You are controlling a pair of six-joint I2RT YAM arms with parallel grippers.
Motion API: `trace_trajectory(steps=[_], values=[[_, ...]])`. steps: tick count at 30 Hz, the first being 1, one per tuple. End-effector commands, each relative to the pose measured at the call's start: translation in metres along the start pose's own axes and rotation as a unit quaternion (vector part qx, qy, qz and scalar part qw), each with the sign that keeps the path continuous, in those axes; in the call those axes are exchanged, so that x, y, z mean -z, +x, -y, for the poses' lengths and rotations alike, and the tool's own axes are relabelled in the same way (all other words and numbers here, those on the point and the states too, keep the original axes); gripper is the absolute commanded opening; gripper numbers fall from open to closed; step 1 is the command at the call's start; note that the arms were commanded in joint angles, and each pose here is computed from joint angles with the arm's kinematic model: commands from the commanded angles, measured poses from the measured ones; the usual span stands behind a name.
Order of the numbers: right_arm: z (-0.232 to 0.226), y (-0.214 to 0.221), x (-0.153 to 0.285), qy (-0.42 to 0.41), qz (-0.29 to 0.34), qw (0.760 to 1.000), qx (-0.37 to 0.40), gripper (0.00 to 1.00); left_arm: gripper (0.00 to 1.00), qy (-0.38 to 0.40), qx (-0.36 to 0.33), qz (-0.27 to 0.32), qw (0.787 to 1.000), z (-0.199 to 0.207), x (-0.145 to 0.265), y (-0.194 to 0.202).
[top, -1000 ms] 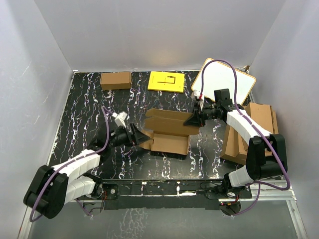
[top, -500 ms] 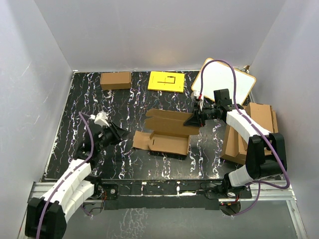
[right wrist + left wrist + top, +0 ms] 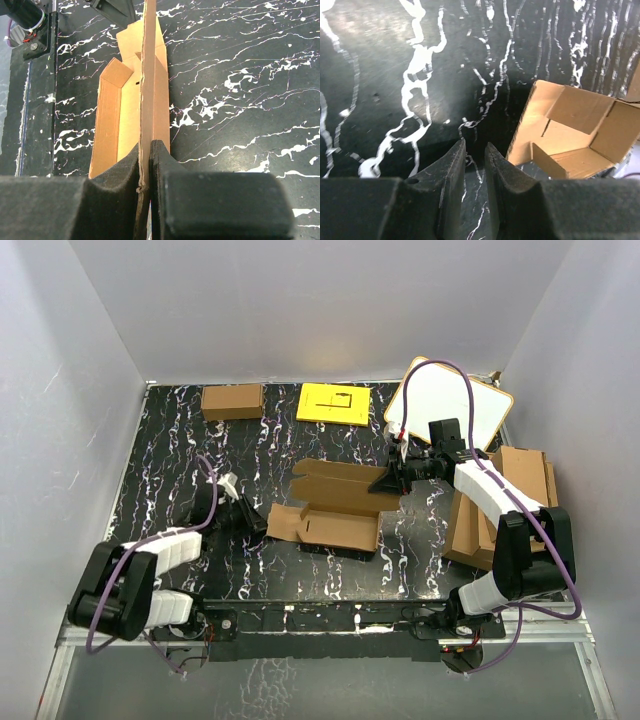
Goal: Fold the paper box
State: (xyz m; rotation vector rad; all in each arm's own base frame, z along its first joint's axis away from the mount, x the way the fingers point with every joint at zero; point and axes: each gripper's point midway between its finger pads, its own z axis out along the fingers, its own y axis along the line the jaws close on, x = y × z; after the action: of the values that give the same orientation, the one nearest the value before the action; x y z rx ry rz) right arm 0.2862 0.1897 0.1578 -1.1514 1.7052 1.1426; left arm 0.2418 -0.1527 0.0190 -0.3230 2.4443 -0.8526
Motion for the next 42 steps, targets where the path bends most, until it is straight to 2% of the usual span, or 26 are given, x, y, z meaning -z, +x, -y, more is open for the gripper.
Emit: trace_trajectory(steps=[1,10,18,31,42], values=[[-0.003,-0.011,0.0,-0.014,0.019,0.999,0.031,0.08,0.23,0.091,-0.026,-0.02,0.995,0.034,-0.006,-0.002],[-0.004,-0.012,0.0,-0.018,0.021,0.999,0.031,0.08,0.26,0.177,-0.026,-0.04,0.983,0.062,-0.006,0.009],[-0.005,-0.012,0.0,-0.02,0.021,0.999,0.03,0.08,0.32,0.214,-0.023,-0.043,0.976,0.076,-0.001,0.012],[-0.005,-0.011,0.0,-0.02,0.022,0.999,0.029,0.08,0.45,0.229,-0.029,-0.053,0.971,0.091,-0.002,0.02],[-0.006,-0.012,0.0,-0.021,0.022,0.999,0.031,0.08,0.48,0.217,-0.041,-0.064,0.973,0.102,-0.017,0.027]])
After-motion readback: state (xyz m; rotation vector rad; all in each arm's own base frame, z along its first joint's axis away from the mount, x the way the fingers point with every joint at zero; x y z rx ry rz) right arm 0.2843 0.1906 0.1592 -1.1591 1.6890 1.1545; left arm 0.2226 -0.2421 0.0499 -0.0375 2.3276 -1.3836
